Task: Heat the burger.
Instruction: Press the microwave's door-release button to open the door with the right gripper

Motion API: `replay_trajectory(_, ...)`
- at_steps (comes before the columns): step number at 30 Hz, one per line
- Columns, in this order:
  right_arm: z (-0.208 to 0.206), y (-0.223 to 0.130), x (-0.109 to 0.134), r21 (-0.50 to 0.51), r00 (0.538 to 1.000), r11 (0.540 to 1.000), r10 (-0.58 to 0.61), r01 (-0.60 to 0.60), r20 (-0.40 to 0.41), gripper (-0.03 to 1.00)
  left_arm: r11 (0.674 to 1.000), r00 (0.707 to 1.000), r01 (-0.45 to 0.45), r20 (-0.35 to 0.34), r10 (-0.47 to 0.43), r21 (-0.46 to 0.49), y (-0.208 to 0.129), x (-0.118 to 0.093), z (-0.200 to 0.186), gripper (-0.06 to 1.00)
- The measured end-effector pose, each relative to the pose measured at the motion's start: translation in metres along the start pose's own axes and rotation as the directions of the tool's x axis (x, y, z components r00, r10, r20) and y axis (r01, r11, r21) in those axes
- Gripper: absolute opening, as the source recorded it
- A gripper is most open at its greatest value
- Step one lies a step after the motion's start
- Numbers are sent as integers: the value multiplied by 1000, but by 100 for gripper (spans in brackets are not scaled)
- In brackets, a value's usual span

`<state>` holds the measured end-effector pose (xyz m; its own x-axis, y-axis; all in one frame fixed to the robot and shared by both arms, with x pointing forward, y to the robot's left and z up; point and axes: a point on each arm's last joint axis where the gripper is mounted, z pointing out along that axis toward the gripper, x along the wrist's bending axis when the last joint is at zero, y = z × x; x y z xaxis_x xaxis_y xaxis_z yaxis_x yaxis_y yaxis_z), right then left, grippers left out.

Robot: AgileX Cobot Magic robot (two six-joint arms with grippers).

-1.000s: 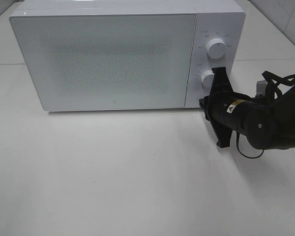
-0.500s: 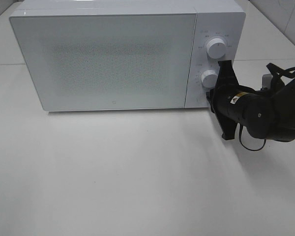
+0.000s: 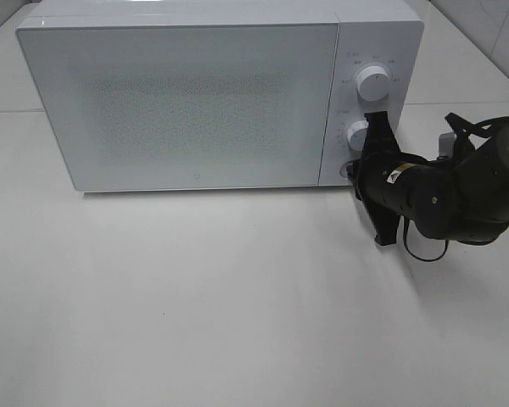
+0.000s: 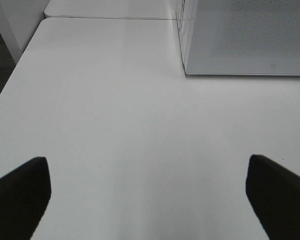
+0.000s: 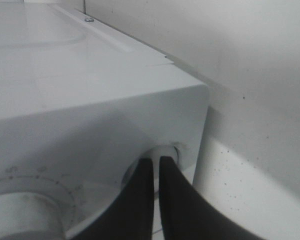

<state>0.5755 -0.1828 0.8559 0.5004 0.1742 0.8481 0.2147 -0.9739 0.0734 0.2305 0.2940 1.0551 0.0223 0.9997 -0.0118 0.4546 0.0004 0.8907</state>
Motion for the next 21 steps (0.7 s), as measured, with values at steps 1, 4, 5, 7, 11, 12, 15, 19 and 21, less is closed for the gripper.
replay_trajectory(1,0,0,0,2,1000,1000,-3,3,-1,1,1000,1000,0,0,0,0,0,0,0,98)
replay_trajectory(4,1,0,0,-1,1000,1000,-7,7,-19,1,1000,1000,0,0,0,0,0,0,0,98)
replay_trajectory(5,1,0,0,-1,1000,1000,-7,7,-19,1,1000,1000,0,0,0,0,0,0,0,98)
replay_trajectory(7,1,0,0,-3,1000,1000,-10,10,-22,1,1000,1000,0,0,0,0,0,0,0,98)
replay_trajectory(11,2,0,1,-9,1000,1000,-5,5,-26,1,1000,1000,0,0,0,0,0,0,0,98)
replay_trajectory(12,2,0,1,-12,1000,1000,-2,1,-23,1,1000,1000,0,0,0,0,0,0,0,98)
replay_trajectory(15,4,0,4,-24,1000,1000,12,-12,-22,1,1000,1000,0,0,0,0,0,0,0,98)
replay_trajectory(19,7,-1,4,-48,999,998,29,-30,-20,1,1000,1000,0,0,0,0,0,0,0,98)
replay_trajectory(21,13,-3,6,-69,998,996,61,-62,-14,0,1000,1000,0,0,0,0,0,0,0,98)
